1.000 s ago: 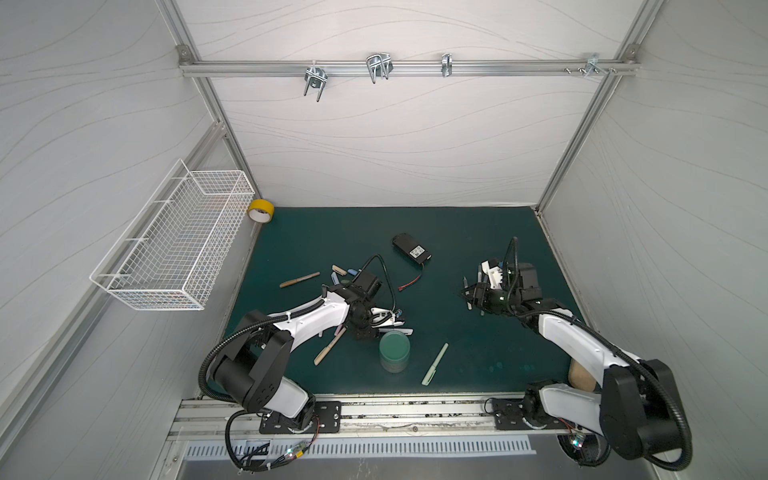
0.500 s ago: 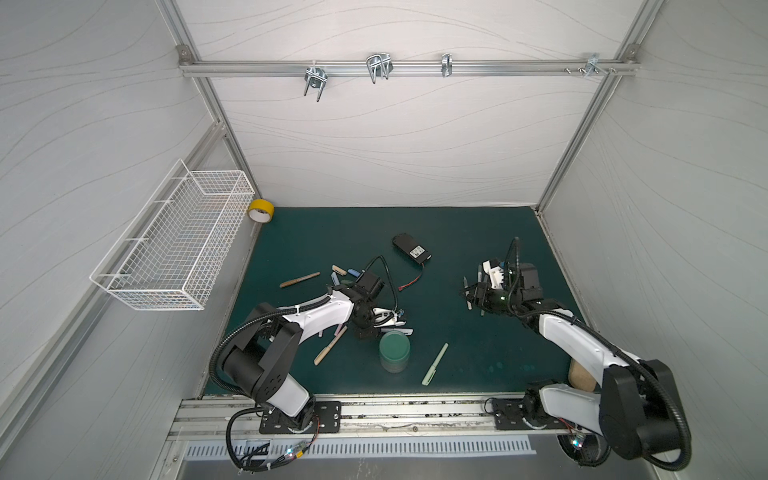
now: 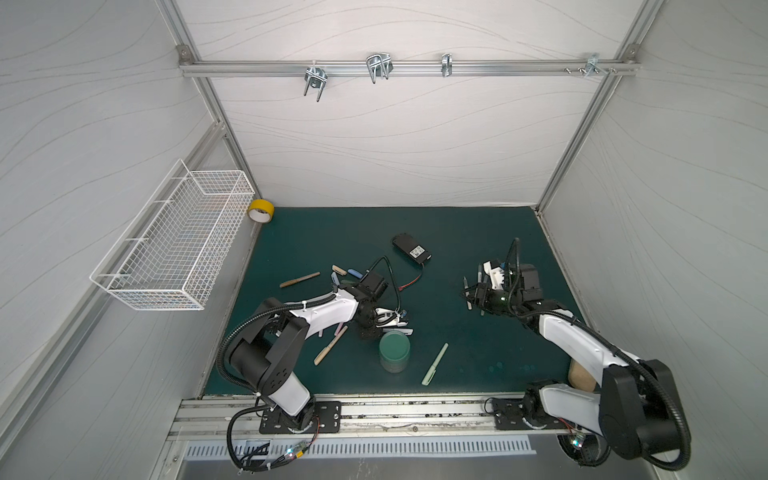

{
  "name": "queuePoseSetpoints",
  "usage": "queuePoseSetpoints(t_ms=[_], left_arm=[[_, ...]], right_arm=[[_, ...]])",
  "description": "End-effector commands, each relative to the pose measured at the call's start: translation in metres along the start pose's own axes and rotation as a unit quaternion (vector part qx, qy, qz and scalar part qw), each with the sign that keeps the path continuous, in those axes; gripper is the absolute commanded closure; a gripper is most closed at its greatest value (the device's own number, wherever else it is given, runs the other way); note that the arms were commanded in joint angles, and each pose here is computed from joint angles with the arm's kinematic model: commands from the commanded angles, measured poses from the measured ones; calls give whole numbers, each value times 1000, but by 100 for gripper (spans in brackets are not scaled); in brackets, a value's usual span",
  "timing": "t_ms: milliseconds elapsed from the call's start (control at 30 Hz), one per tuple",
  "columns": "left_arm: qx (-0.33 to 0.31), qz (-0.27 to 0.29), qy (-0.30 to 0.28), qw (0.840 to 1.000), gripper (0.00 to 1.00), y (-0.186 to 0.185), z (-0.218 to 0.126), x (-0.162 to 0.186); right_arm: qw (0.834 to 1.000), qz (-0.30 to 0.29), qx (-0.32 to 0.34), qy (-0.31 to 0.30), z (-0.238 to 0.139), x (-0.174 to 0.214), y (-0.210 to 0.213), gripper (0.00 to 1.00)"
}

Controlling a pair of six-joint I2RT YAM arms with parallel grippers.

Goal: Open the pen caps
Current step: 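Close the left gripper on the white pen body and lift it, then raise the white pen upright toward the center while the right gripper approaches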

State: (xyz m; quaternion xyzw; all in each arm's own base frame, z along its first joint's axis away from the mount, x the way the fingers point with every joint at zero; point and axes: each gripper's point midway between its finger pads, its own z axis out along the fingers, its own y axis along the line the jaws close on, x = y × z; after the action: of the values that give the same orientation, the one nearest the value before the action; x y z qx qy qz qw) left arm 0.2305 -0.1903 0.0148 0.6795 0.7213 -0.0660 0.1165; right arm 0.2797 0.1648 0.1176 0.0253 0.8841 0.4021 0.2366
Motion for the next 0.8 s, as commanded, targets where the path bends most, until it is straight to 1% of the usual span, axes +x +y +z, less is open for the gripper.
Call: queuePoseSetpoints(t_ms=[0,133,233,333,367,400,433,467,533,567,600,667,733,767], left_arm=[[6,5,2,1000,84,1,2,-5],[7,-12,3,1000,92,2,4,-7],[-12,-51,-13,999,94,14,0,-17],[-36,-125,-55,990,94,40,-21,-33],[-47,-155,-76,984,94,51,-33,-40],[-65,-193,-101,974,94,65,-48,-47],[-84,-236,-125,960,94,81,-62,-51],[-101,-286,-151,941,95,100,-81,-54],[-128,-369,-198,899,98,130,-115,-55],[-145,-408,-226,872,98,145,-132,-56],[-155,-435,-257,849,98,155,-148,-59],[-170,-459,-317,812,98,165,-173,-70],[-186,-491,-367,768,98,173,-195,-72],[-194,-512,-389,741,98,175,-206,-70]], right_arm=[[1000,0,-8,-4,-2,-1,2,56],[1000,0,-9,-6,-4,-1,2,55],[1000,0,-10,-7,-4,-1,2,56],[1000,1,-12,-7,-5,-1,3,55],[1000,1,-13,-8,-5,-1,4,56],[1000,1,-15,-8,-5,-1,4,55],[1000,0,-17,-9,-6,-1,5,56],[1000,-1,-18,-10,-6,-2,6,56],[1000,-3,-24,-12,-7,-2,8,56],[1000,-4,-27,-13,-7,-2,9,56],[999,-6,-31,-14,-7,-2,11,56],[999,-8,-38,-16,-9,-1,13,56],[999,-12,-45,-19,-11,-1,16,56],[998,-14,-51,-20,-11,-1,19,56]])
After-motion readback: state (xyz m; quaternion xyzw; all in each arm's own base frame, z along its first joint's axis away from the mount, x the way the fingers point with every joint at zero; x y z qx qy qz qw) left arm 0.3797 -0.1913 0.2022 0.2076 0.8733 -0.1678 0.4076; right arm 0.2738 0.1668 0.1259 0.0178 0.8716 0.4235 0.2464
